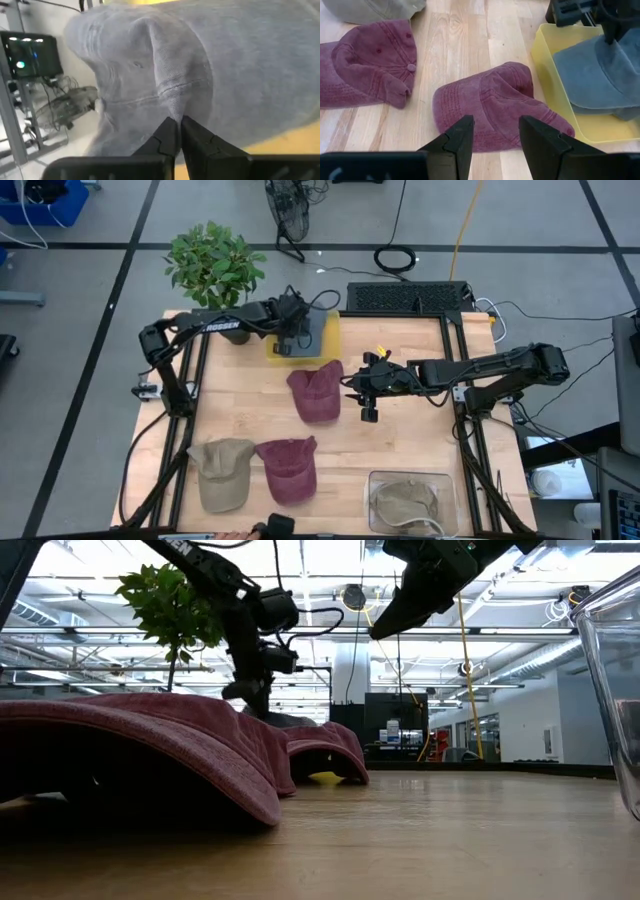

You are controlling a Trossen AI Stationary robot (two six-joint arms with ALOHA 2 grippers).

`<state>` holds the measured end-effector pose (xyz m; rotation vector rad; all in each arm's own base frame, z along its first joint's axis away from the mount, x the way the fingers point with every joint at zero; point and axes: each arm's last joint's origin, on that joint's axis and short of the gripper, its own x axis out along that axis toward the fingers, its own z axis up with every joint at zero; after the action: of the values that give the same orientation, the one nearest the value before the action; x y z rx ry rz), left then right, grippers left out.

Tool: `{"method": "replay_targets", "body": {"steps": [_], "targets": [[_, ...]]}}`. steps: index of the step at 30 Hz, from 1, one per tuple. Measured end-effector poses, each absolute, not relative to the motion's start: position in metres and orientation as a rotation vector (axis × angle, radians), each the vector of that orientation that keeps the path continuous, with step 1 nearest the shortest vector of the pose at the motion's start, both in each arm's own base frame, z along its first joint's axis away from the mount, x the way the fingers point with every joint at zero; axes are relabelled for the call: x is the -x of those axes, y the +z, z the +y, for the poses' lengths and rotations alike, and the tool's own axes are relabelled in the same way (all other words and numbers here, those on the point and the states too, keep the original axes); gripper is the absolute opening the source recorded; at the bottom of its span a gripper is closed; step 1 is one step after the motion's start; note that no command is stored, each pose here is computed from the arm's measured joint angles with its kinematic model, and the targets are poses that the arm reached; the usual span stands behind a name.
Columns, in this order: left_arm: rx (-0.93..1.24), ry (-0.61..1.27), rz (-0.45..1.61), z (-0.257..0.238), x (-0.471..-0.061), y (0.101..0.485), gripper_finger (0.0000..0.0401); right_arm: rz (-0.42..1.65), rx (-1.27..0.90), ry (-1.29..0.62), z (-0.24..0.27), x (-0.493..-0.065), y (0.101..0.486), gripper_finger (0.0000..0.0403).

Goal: Pick & Place hat
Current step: Put the blue cap into the yellow bin

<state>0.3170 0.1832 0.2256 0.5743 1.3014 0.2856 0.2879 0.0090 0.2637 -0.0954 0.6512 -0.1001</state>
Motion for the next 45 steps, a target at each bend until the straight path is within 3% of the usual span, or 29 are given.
{"method": "replay_targets", "body": {"steps": [8, 20, 34, 45], "targets": [[-0.477, 0.308, 1.267, 0.156, -0.323, 0.233, 0.0006, 0.643, 0.09, -0.103, 0.009, -0.288, 0.261, 0.0141], [-0.431, 0.376, 1.213, 0.173, -0.321, 0.233, 0.0045, 0.618, 0.116, -0.123, 0.008, -0.285, 0.249, 0.0141], [-0.394, 0.323, 1.196, 0.184, -0.309, 0.194, 0.0155, 0.586, 0.106, -0.126, 0.007, -0.282, 0.255, 0.0141], [-0.479, 0.402, 1.152, 0.185, -0.312, 0.194, 0.0196, 0.584, 0.108, -0.125, 0.008, -0.282, 0.255, 0.0141]]}}
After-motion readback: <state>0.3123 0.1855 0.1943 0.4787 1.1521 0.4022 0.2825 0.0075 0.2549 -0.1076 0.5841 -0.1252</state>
